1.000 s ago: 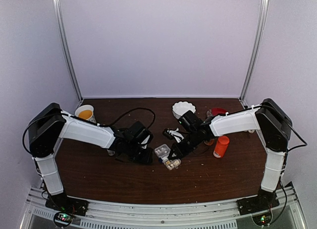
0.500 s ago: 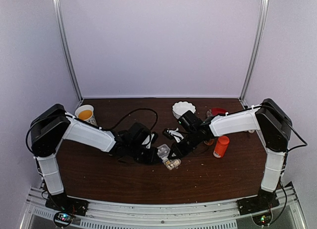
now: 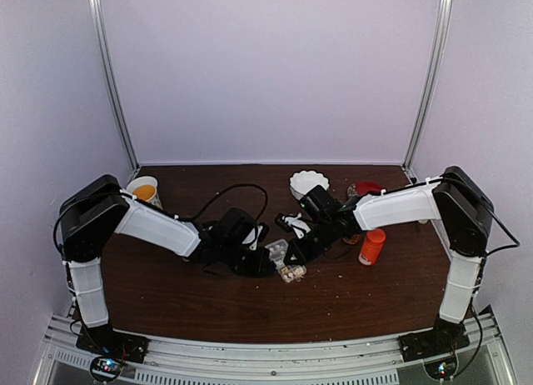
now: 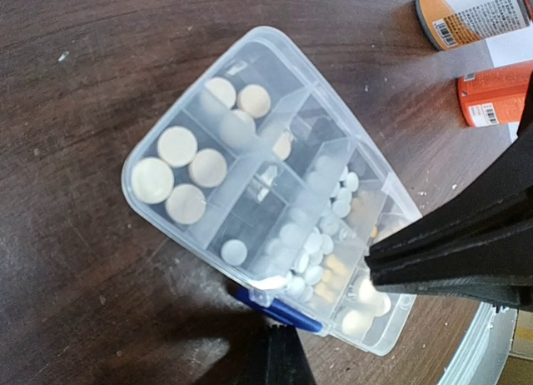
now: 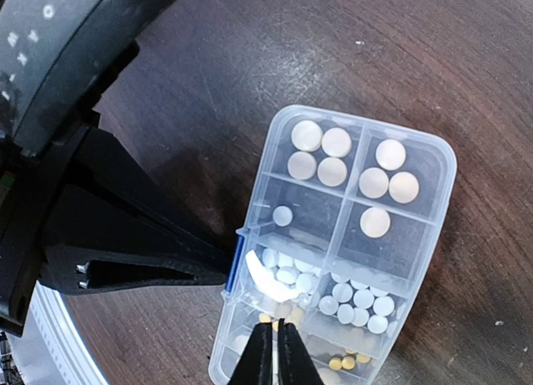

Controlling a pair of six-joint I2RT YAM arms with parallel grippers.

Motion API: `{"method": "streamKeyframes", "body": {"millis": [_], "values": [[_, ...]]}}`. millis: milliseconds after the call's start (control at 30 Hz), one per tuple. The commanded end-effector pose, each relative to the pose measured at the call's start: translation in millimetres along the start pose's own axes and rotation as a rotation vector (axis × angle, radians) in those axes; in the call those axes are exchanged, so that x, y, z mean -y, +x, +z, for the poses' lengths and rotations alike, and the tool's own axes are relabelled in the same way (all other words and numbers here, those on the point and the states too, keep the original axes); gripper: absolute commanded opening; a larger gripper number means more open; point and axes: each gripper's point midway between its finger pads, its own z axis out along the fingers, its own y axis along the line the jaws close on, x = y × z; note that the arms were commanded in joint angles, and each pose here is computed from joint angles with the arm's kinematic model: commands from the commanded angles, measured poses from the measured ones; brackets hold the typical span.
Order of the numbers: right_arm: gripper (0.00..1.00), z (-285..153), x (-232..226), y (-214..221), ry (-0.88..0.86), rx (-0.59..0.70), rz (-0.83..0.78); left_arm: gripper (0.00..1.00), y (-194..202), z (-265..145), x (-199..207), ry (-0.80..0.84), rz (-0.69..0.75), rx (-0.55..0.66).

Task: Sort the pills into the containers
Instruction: Close the lid of the pill container.

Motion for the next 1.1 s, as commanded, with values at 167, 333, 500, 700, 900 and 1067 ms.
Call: {"method": "streamKeyframes", "body": {"millis": [167, 333, 500, 700, 900, 1067], "values": [[0.09, -23.3, 5.6, -7.7, 0.091, 0.04, -0.013, 0.0, -4.8, 3.6, -4.7, -0.033, 0.0, 0.014], [0.12, -36.1, 3.2, -20.1, 0.105, 0.077, -0.023, 0.0, -6.1, 1.5, -3.7, -0.035, 0.006, 0.018], [0.2, -35.0, 8.6, -23.6, 0.126, 0.076, -0.022, 0.0, -6.8, -1.9, -3.9, -0.038, 0.007, 0.026], [0.3, -22.6, 26.3, -21.4, 0.195, 0.045, -0.007, 0.0, -6.8, -1.7, -3.4, -0.036, 0.008, 0.027], [0.33, -17.0, 36.3, -18.4, 0.231, 0.034, -0.002, 0.0, -7.6, -0.6, -2.7, -0.033, 0.008, 0.027], [0.31, -8.0, 39.6, -10.8, 0.221, 0.006, 0.004, 0.0, -10.0, 0.4, -1.3, -0.031, 0.011, 0.03]]}}
